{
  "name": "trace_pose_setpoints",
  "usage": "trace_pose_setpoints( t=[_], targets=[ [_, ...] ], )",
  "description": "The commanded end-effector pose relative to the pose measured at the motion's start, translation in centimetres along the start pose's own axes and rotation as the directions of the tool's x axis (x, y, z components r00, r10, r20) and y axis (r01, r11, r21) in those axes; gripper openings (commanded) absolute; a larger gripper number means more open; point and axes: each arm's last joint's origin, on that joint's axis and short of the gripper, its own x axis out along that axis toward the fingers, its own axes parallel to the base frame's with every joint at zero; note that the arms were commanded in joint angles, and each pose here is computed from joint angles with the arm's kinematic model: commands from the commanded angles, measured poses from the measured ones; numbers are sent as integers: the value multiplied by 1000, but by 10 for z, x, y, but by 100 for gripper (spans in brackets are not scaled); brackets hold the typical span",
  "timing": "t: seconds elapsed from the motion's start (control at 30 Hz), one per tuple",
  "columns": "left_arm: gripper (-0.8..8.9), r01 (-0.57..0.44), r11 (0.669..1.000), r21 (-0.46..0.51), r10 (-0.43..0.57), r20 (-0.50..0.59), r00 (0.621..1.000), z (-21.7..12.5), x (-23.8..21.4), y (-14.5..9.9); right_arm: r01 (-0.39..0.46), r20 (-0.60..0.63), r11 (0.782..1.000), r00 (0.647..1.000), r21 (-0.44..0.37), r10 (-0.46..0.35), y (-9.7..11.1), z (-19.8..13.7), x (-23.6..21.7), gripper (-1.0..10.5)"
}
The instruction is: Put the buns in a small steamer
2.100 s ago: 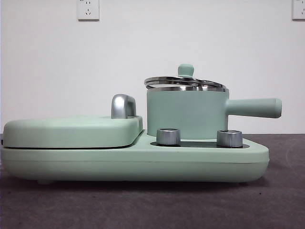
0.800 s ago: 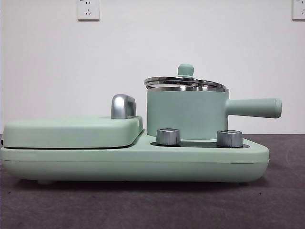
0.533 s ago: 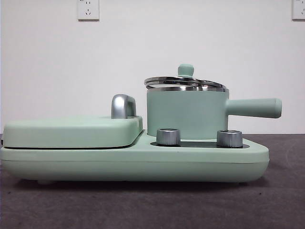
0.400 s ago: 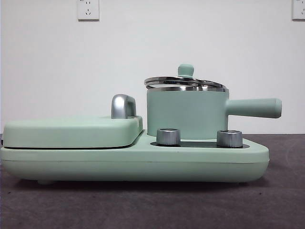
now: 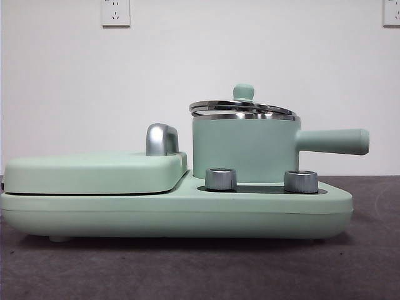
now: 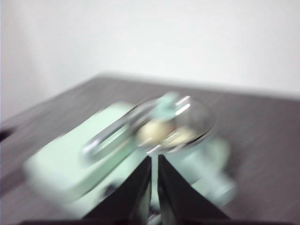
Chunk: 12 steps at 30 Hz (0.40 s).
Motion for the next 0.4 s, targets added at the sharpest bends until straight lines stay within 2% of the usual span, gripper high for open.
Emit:
trace_pose_setpoints(
  t=[0.03, 0.13, 0.27, 0.4],
  targets=[
    [7, -1, 1000, 17, 2, -5, 1000, -5, 2, 1, 108, 195, 991, 977, -77, -91, -15, -19, 10, 20],
    [7, -2, 1000, 16, 2, -5, 1000, -5, 2, 1, 217, 246, 972, 951, -95, -188, -31, -44, 17, 20],
    [7, -1, 1000, 17, 2, -4, 1000, -5, 2, 1, 353, 181, 935, 922, -40, -341, -49, -72, 23, 20],
    [7, -2, 1000, 16, 2, -5, 1000, -5, 2, 1, 443, 130, 897, 889, -6, -438, -59, -93, 26, 20]
  ],
)
